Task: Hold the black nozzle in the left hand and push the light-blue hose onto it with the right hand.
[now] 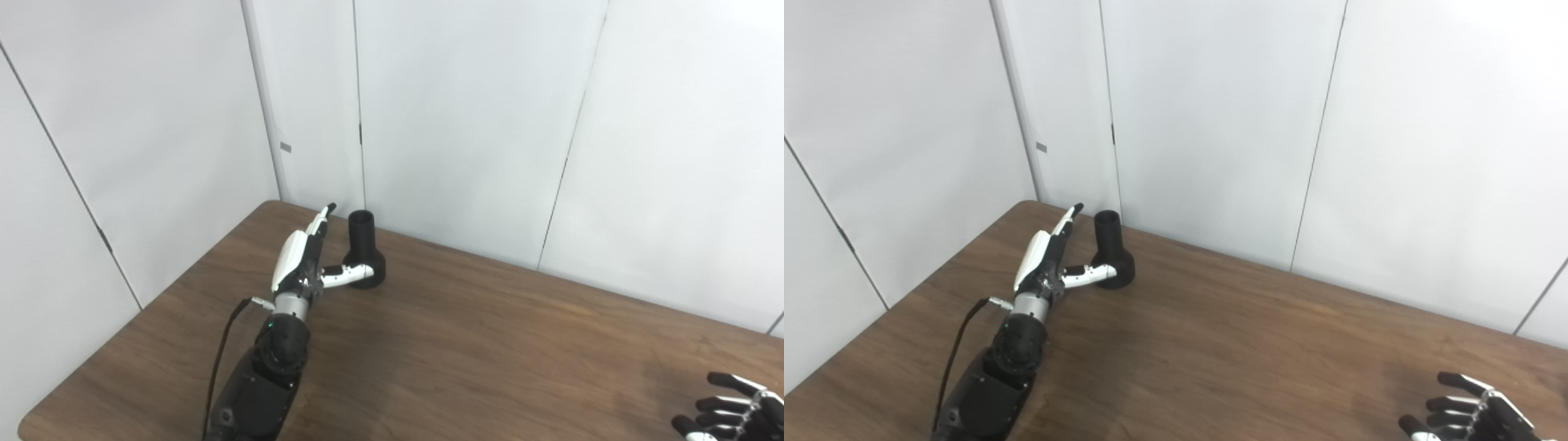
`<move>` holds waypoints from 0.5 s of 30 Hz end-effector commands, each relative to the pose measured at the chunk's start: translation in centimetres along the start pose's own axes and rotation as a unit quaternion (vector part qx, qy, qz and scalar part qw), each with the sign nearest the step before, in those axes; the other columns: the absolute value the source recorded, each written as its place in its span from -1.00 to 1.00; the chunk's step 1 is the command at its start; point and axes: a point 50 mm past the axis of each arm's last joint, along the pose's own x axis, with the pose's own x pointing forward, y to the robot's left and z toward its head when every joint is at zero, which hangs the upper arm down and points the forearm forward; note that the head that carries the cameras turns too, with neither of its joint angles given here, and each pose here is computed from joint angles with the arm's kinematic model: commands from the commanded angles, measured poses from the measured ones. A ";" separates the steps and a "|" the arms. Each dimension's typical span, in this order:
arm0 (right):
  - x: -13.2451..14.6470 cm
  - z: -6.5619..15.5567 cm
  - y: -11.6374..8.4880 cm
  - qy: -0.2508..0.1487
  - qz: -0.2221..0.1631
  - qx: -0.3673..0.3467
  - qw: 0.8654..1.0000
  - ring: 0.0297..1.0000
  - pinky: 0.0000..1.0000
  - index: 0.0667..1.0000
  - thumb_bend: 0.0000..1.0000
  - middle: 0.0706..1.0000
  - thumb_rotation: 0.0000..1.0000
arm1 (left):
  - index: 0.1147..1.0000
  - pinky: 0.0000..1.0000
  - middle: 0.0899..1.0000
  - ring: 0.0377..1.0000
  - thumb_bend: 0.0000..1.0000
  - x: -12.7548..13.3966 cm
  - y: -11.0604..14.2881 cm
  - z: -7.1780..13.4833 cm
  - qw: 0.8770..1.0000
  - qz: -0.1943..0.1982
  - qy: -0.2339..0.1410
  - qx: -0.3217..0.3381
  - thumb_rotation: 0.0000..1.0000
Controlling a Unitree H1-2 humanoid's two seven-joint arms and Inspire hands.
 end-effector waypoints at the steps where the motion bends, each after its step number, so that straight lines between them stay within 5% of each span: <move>1: 0.4 1.6 -0.2 -0.040 0.004 -0.003 0.999 -0.14 -0.34 0.22 0.09 -0.11 -1.00 | 1.00 1.00 1.00 1.00 0.99 1.9 1.6 1.8 1.000 0.016 -0.023 0.014 -0.26; 15: -0.2 2.7 0.4 -0.032 0.002 0.001 0.999 -0.13 -0.33 0.26 0.09 -0.11 -1.00 | 0.92 0.81 0.98 1.00 1.00 3.5 -0.1 1.3 0.998 -0.008 0.000 0.059 -0.23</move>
